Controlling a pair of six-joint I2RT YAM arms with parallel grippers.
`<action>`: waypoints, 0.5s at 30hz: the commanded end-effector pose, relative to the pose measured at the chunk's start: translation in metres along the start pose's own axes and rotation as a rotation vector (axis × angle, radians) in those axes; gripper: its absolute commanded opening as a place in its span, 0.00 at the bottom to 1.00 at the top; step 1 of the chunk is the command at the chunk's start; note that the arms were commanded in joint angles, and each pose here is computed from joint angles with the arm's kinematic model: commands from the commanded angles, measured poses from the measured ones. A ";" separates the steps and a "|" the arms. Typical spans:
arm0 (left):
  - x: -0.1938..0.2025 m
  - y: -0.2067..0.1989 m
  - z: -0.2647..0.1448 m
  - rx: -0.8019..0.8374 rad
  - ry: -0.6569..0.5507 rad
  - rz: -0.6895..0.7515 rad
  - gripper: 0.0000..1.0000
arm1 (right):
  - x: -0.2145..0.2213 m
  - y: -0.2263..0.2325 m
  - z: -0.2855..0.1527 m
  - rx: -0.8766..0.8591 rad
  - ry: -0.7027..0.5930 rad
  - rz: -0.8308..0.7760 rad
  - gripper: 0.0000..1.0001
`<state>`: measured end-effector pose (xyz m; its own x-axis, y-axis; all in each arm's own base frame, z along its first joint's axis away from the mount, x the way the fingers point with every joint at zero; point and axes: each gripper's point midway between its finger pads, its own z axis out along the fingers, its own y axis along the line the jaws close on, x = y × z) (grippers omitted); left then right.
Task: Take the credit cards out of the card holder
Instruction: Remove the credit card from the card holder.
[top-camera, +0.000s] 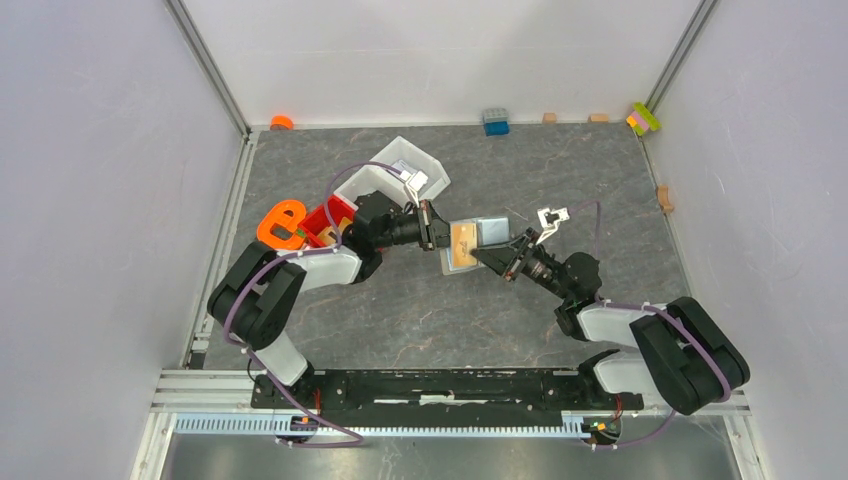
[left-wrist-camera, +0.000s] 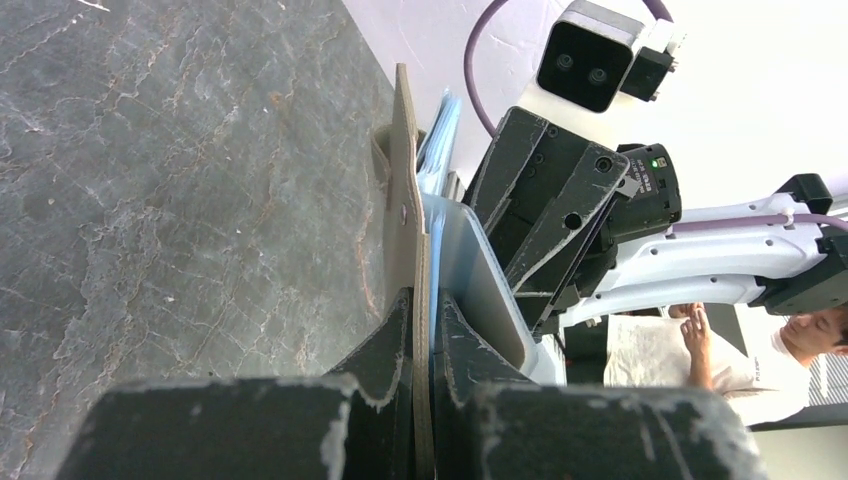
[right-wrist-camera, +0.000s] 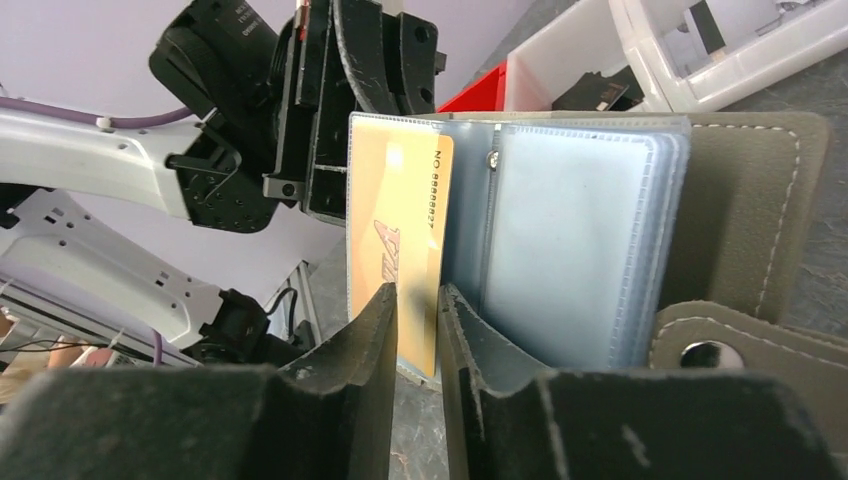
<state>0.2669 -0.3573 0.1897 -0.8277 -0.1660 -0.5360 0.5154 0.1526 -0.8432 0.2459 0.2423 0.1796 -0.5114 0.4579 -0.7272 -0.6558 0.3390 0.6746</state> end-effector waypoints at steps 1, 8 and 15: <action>-0.004 -0.016 0.002 0.072 -0.007 0.020 0.07 | -0.009 0.035 -0.001 -0.151 -0.017 -0.031 0.23; -0.005 -0.017 0.000 0.077 -0.018 0.020 0.28 | -0.010 0.034 -0.001 -0.149 -0.020 -0.029 0.06; -0.010 -0.020 -0.006 0.095 -0.045 0.015 0.39 | -0.015 0.024 -0.009 -0.115 -0.056 0.011 0.00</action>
<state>0.2643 -0.3557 0.1990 -0.8207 -0.1825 -0.5414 0.5303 0.1093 -0.8407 0.2352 0.2424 0.1918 -0.5272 0.4706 -0.7075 -0.6788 0.2676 0.6838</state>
